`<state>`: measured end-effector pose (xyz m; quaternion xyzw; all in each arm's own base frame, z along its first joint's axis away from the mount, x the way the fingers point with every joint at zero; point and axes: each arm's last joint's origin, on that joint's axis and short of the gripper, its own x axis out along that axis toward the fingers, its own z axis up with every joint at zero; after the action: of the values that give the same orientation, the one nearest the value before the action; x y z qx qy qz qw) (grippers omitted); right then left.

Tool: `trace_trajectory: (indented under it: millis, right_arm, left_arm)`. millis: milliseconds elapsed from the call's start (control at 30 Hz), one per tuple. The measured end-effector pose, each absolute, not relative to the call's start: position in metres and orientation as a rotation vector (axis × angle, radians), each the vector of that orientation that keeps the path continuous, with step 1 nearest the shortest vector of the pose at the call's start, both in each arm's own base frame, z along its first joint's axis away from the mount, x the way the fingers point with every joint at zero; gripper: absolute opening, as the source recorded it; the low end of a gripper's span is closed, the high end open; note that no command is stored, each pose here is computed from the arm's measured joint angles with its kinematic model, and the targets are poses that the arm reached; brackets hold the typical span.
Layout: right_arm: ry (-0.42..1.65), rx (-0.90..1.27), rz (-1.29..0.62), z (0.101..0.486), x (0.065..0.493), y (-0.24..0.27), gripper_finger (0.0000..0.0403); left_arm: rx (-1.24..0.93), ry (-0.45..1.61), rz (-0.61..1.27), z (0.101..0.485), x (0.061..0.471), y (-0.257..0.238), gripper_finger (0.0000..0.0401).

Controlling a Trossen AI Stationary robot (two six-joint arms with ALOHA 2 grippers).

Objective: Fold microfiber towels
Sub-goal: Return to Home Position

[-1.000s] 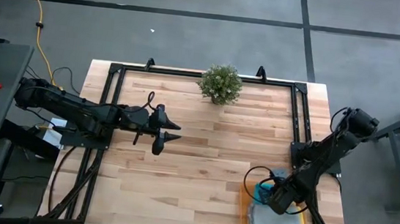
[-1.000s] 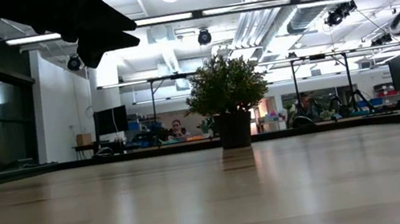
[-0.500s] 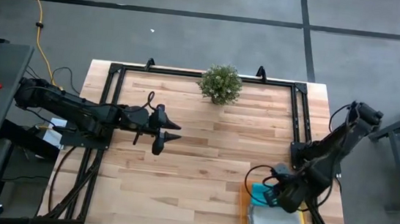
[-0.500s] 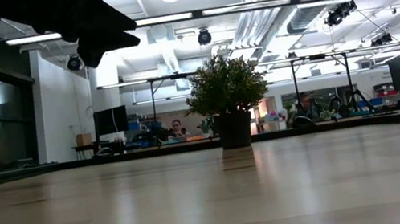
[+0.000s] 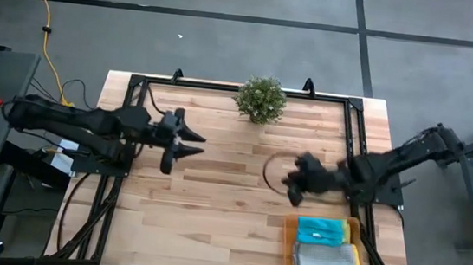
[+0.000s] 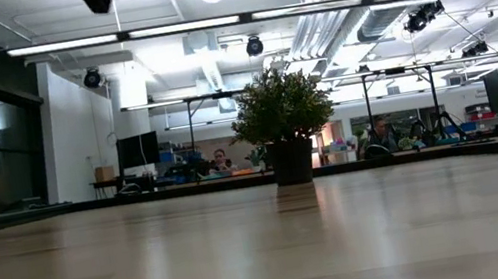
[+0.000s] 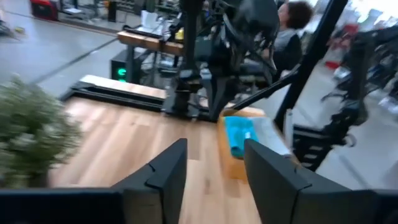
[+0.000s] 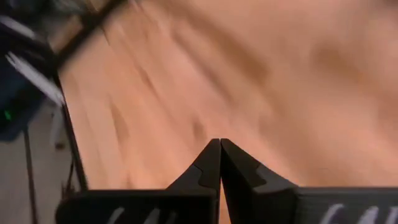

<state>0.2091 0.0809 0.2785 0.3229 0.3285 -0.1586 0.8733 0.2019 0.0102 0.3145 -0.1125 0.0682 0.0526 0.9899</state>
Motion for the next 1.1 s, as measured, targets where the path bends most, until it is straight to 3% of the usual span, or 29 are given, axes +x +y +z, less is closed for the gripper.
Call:
trace_trajectory:
  millis: [100,267,333,533,733,1100]
  right_arm:
    - [0.550,0.589,-0.289,0.293,0.224,0.053,0.0000]
    - [0.358,0.542,-0.160,0.316,0.239,0.013,0.0000]
    - [0.314,0.543,-0.102,0.321,0.241,0.003,0.0000]
    - [0.292,0.532,-0.030,0.324,0.242,-0.009,0.0000]
    - [0.319,0.485,-0.011,0.322,0.242,-0.008,0.0000]
    - [0.335,0.625,-0.037,0.321,0.241,-0.008,0.0000]
  left_arm:
    - [-0.180,0.162,0.148,0.328,0.189,0.011,0.0121]
    - [-0.162,0.128,0.187,0.332,0.173,0.012,0.0028]
    - [-0.171,0.111,0.189,0.325,0.168,0.012,0.0009]
    - [-0.254,-0.026,0.146,0.291,0.153,0.010,0.0002]
    - [-0.302,-0.028,0.151,0.242,0.138,0.009,0.0000]
    - [-0.376,-0.054,0.103,0.181,0.111,0.007,0.0000]
